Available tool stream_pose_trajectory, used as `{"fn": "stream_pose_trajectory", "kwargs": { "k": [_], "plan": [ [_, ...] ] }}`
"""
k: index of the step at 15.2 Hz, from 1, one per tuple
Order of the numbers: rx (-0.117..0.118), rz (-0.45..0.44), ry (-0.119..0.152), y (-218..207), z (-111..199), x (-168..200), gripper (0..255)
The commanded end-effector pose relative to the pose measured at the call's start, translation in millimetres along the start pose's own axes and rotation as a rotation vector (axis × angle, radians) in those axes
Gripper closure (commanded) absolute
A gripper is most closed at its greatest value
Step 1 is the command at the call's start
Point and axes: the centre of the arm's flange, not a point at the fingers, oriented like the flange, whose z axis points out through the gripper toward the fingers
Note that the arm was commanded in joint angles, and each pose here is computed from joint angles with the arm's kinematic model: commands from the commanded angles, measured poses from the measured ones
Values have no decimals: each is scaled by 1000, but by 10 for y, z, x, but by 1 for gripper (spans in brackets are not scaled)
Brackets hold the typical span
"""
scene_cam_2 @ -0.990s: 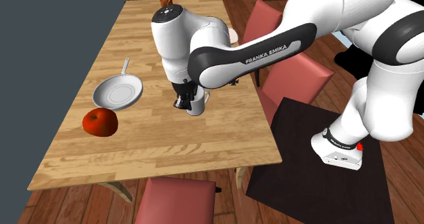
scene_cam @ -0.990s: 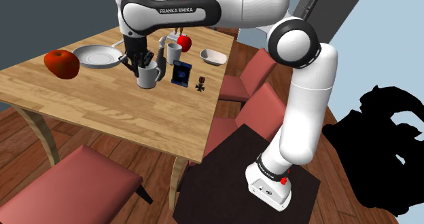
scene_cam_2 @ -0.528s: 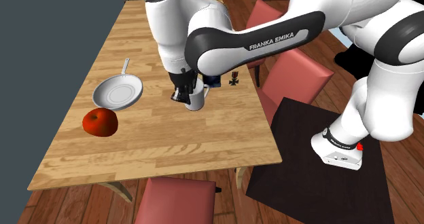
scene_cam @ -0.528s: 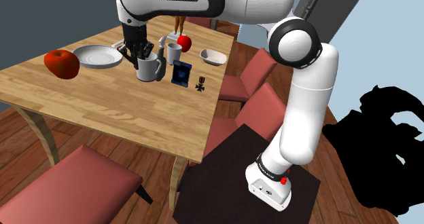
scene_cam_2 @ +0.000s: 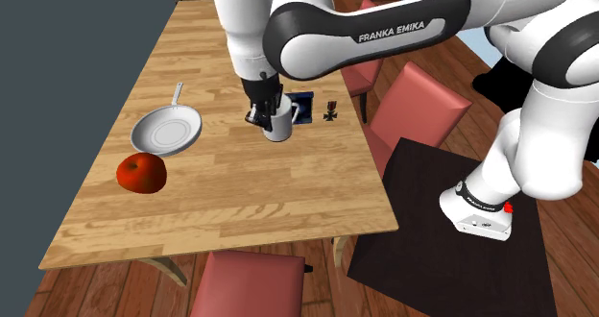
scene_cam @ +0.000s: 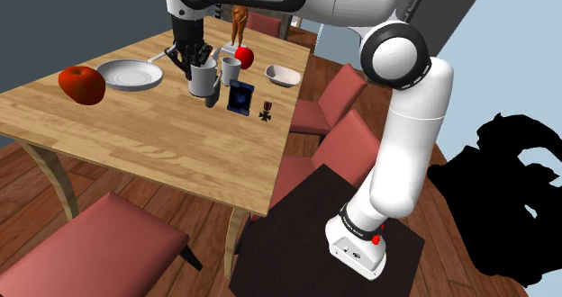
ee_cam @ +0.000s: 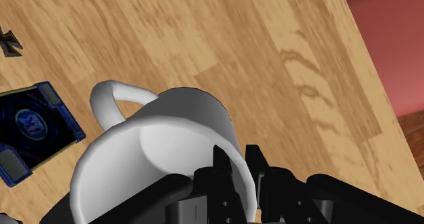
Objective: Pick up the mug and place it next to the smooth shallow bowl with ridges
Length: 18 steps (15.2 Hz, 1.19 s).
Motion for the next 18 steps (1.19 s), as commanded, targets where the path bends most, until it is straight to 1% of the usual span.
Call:
{"fn": "stream_pose_trajectory", "kwargs": {
  "k": [1, 18],
  "plan": [
    [0, 0, 0, 243, 36, -37, 255],
    [0, 0, 0, 2482, 177, -75, 255]
  ]
}}
